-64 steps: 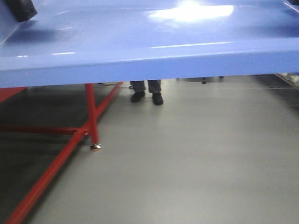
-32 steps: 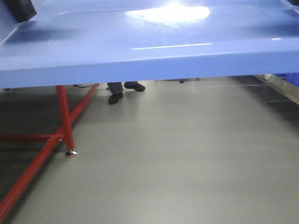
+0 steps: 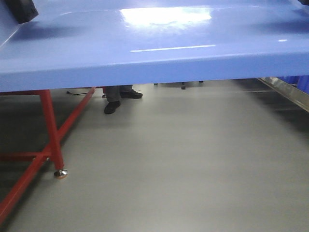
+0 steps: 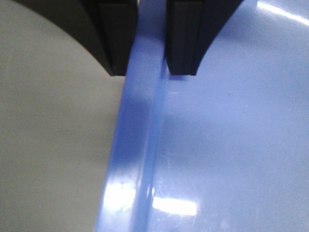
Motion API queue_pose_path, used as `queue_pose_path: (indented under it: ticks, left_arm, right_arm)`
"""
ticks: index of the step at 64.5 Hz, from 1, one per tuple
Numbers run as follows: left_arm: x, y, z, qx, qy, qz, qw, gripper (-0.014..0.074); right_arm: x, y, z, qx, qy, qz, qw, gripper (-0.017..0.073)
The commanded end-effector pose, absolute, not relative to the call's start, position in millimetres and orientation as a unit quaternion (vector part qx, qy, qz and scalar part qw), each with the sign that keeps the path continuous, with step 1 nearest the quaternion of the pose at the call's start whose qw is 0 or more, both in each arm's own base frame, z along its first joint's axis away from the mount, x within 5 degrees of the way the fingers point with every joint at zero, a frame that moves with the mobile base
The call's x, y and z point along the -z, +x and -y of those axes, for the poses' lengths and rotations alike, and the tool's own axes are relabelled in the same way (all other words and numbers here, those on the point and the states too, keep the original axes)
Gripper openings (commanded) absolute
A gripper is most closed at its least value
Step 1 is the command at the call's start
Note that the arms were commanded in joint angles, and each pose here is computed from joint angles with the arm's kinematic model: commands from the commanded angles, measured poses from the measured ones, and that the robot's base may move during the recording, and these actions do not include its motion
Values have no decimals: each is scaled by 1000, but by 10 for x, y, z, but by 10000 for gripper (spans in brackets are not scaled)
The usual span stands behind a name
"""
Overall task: Grab blue tray and place on right shelf
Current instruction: 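Hold the tray level with both grippers while the base drives away, then keep holding the tray while the base turns toward the metal shelf rack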
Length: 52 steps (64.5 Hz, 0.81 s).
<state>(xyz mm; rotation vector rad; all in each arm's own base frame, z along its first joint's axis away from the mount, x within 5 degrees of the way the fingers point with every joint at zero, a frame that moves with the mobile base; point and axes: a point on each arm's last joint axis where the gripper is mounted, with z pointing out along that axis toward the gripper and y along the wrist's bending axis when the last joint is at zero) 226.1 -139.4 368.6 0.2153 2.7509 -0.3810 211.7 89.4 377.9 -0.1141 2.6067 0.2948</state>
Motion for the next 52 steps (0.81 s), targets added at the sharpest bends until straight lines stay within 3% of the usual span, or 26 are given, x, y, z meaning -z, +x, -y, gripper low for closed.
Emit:
queue_pose_path:
  ticks: [1,52]
  left_arm:
    - [-3792,2134,1306,108,94,-976,166,-48]
    - [-3792,2134,1306,108,94,-976,166,-48]
  right_arm:
    - [-3964,2088,-842,-106,-53,-943,311,57]
    - [-3964,2088,-842,-105,-53,-943,311,57]
